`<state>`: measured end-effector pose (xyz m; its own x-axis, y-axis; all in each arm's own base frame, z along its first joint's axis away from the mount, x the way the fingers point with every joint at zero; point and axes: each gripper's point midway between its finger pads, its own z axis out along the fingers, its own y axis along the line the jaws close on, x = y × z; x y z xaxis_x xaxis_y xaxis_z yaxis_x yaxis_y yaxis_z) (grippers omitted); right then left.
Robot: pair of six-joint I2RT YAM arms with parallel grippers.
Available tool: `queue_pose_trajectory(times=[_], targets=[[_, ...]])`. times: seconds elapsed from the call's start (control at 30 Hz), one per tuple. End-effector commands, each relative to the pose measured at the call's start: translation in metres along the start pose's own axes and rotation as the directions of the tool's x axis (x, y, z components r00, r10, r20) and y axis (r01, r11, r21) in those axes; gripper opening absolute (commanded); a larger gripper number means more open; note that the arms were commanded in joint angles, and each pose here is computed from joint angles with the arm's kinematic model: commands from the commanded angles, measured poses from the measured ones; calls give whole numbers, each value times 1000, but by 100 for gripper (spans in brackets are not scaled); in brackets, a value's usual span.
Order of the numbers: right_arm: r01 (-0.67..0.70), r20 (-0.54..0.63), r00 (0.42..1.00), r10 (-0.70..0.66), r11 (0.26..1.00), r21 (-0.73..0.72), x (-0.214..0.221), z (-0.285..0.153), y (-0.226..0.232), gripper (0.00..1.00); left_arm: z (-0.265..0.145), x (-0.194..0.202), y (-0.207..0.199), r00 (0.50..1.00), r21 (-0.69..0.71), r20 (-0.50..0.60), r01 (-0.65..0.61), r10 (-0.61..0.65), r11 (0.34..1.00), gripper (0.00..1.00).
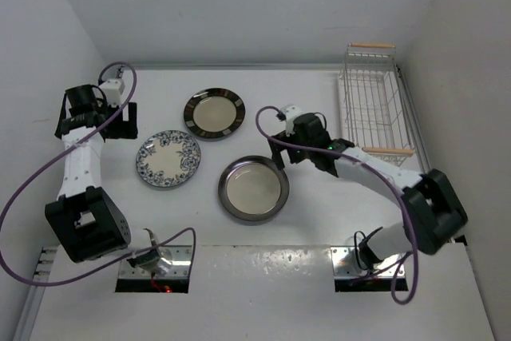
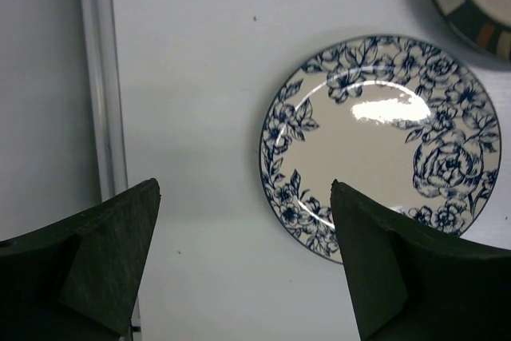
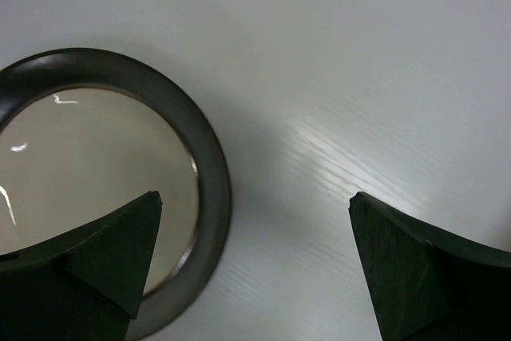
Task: Load the plates into the dish rack
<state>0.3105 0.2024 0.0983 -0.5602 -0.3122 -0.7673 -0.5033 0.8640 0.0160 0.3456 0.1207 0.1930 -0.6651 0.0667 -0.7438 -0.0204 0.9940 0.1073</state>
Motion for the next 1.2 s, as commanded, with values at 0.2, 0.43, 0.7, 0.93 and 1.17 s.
queue_pose_trajectory(times=[0.2, 0.43, 0.7, 0.93, 1.17], targets=[[-231, -251, 951, 179, 954, -194, 46, 57, 41, 83, -23, -12, 6, 1000, 29, 17, -25, 25, 999, 100], [-369, -404, 885, 229, 875, -313, 94, 54, 53, 72, -27, -20, -8, 992, 263, 46, 102, -118, 959, 100], [-410, -449, 871, 200, 800, -438, 126, 34, 76, 52, -61, -73, 43, 989, -11, 151, -4, 5, 1000, 100], [-431, -492, 848, 197, 796, -425, 146, 38, 75, 0, -34, -64, 27, 987, 106, 159, -13, -4, 994, 100], [-346, -299, 926, 232, 837, -423, 65, 36, 55, 0, -22, -54, 22, 996, 126, 85, -5, -5, 992, 94]])
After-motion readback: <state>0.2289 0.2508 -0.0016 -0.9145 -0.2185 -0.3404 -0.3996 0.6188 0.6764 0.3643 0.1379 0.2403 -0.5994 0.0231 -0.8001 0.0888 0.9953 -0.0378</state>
